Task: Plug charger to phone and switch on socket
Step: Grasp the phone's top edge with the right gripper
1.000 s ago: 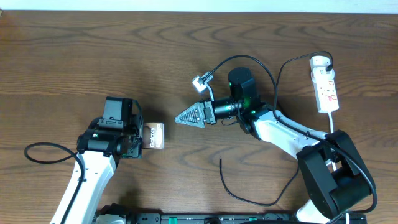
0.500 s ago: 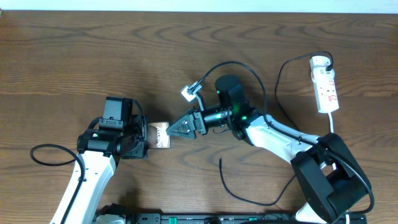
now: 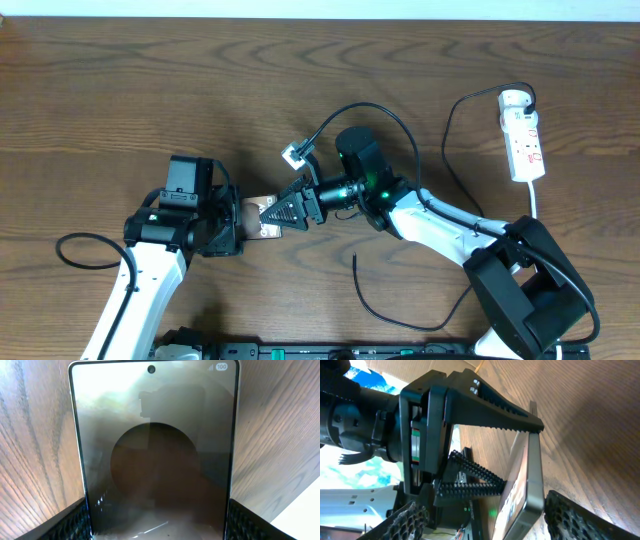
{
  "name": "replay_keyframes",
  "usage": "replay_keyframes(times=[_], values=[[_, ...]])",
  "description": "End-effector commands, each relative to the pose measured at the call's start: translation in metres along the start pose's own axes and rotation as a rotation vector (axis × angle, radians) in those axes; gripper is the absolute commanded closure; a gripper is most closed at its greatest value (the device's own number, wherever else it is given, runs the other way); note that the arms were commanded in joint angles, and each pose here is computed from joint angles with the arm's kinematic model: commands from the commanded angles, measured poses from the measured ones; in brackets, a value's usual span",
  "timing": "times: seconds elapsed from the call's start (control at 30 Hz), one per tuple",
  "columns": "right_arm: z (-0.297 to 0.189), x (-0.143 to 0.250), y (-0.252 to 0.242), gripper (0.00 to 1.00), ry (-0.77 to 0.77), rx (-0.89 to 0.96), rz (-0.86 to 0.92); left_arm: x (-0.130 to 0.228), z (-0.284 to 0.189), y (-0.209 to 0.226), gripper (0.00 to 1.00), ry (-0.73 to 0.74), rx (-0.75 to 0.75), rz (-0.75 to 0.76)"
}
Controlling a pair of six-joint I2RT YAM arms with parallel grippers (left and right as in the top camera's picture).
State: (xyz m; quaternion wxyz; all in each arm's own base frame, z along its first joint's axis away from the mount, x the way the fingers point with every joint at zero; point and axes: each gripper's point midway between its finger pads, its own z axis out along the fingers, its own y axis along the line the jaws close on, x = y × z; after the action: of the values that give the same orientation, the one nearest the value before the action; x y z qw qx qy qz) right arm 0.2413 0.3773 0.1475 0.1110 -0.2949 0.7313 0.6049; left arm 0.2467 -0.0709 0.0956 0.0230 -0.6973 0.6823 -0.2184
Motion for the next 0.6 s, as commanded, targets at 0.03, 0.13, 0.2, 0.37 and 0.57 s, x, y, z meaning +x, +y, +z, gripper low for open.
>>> replay_keyframes(times=[0.03, 0.13, 0.2, 0.37, 0.57], values=[[0.011, 0.001, 0.0, 0.27, 0.002, 0.03, -0.031, 0.01, -0.009, -0.009, 0.93, 0.045, 0.032, -0.026], [0.015, 0.004, -0.002, 0.28, 0.005, 0.051, -0.022, 0.012, -0.009, -0.01, 0.93, 0.055, 0.035, -0.031], [0.016, 0.005, -0.003, 0.29, 0.006, 0.057, -0.012, 0.012, -0.009, -0.012, 0.93, 0.059, 0.04, -0.03], [0.017, 0.004, -0.005, 0.33, -0.004, 0.073, 0.021, 0.013, -0.009, -0.014, 0.93, 0.06, 0.049, -0.035], [0.017, 0.003, -0.014, 0.4, -0.025, 0.123, 0.084, 0.013, -0.01, -0.016, 0.93, 0.062, 0.057, -0.054]])
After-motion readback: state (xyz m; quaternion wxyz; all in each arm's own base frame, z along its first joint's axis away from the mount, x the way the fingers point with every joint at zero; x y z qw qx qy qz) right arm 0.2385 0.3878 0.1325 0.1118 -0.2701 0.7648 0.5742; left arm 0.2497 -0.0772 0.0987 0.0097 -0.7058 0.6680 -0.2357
